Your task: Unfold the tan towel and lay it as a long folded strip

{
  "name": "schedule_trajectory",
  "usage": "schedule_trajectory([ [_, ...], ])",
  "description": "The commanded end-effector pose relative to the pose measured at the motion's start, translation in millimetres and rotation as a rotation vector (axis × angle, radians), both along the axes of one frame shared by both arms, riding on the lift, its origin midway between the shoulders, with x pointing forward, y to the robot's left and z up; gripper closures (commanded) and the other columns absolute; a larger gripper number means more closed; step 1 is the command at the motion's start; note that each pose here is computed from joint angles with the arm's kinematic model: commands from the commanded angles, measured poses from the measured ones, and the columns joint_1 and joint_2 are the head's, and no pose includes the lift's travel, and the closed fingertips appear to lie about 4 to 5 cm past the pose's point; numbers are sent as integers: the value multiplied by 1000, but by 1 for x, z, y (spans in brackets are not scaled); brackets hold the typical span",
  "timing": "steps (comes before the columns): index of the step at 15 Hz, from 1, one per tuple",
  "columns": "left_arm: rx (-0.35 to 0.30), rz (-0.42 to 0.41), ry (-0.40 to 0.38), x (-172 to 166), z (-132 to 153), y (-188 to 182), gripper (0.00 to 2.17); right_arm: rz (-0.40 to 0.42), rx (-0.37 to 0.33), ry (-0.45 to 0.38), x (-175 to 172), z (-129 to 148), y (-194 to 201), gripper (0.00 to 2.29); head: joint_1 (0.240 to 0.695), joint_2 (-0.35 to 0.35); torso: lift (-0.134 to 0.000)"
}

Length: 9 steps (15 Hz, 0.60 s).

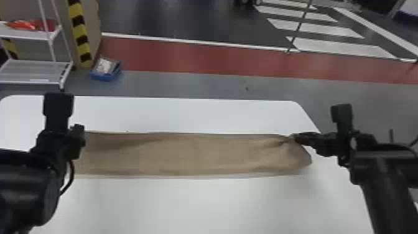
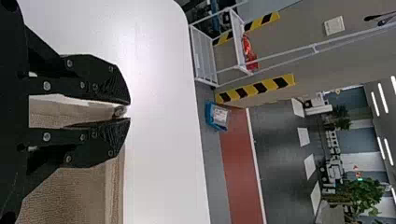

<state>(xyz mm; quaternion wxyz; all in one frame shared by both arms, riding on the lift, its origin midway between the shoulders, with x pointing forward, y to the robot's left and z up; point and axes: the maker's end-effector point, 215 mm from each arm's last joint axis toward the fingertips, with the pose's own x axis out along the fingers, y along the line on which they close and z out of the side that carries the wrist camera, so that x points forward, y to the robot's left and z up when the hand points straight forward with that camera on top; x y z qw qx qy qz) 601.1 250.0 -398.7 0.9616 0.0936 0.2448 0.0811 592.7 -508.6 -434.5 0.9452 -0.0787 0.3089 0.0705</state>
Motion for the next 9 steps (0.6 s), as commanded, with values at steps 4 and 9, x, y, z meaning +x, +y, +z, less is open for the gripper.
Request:
schedule_trajectory([
  [4,17,30,-83,9,10,8,19,6,5,-22,3,-2,9,53,695,-223,-110],
  [9,-131,51,-70,-28,-2,34,22,-5,73,-139,-30,24,0,53,695,-211,-110],
])
